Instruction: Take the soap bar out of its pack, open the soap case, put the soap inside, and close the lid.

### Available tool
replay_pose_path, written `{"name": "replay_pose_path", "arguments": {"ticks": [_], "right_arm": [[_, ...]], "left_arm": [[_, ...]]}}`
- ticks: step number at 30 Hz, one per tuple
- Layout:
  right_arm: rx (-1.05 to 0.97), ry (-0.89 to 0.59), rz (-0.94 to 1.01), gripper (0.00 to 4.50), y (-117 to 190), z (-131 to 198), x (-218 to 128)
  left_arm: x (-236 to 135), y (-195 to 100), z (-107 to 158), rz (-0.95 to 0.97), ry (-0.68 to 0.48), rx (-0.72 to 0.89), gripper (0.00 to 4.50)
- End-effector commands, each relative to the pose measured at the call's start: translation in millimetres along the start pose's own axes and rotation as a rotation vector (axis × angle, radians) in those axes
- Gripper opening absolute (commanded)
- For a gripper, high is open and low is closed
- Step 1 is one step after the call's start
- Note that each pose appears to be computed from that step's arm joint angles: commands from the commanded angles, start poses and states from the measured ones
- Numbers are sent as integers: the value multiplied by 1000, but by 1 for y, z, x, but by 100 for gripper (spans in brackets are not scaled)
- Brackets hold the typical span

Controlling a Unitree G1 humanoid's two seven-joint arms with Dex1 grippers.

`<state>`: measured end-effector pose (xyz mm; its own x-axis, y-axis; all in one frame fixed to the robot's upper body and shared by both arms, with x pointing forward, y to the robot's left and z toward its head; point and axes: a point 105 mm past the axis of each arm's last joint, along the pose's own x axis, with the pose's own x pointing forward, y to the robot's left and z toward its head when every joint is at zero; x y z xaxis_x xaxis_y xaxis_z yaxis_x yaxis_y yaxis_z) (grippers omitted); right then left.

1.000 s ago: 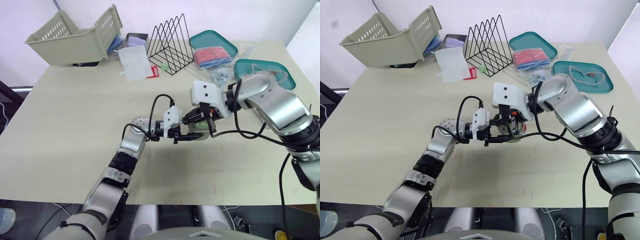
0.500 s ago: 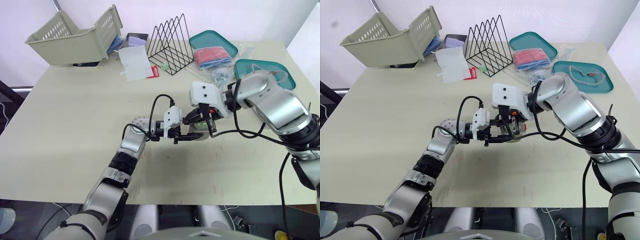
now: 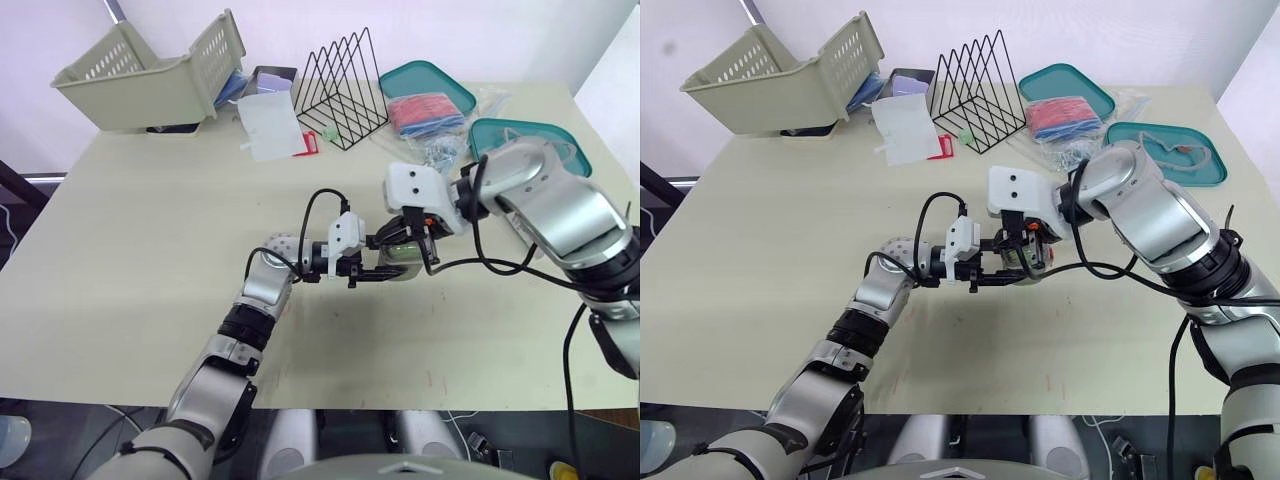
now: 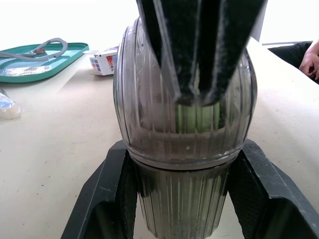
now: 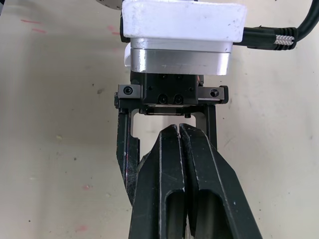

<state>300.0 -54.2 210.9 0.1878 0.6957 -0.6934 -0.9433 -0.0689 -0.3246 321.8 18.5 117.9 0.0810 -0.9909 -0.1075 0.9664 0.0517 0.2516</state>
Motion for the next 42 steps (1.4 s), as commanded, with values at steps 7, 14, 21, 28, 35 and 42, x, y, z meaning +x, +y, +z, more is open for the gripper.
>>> {"name": "replay_pose_path", "arguments": {"ticks": [7, 14, 21, 28, 35, 42], "right_arm": [[-24, 45, -19, 5, 1, 0, 6], [-23, 58, -9, 5, 2, -3, 7], [-34, 61, -20, 5, -2, -1, -2], [-31, 63, -15, 5, -1, 1, -8], [-18, 76, -12, 5, -1, -6, 0], [3, 87, -22, 5, -5, -18, 10]], "left_arm": [[4, 0, 15, -7, -49, 55, 195], [4, 0, 15, -6, -46, 57, 195], [3, 1, 15, -6, -44, 59, 195], [3, 1, 15, -7, -45, 61, 195], [4, 1, 15, -10, -46, 61, 195], [4, 1, 16, -6, -48, 62, 195]]}}
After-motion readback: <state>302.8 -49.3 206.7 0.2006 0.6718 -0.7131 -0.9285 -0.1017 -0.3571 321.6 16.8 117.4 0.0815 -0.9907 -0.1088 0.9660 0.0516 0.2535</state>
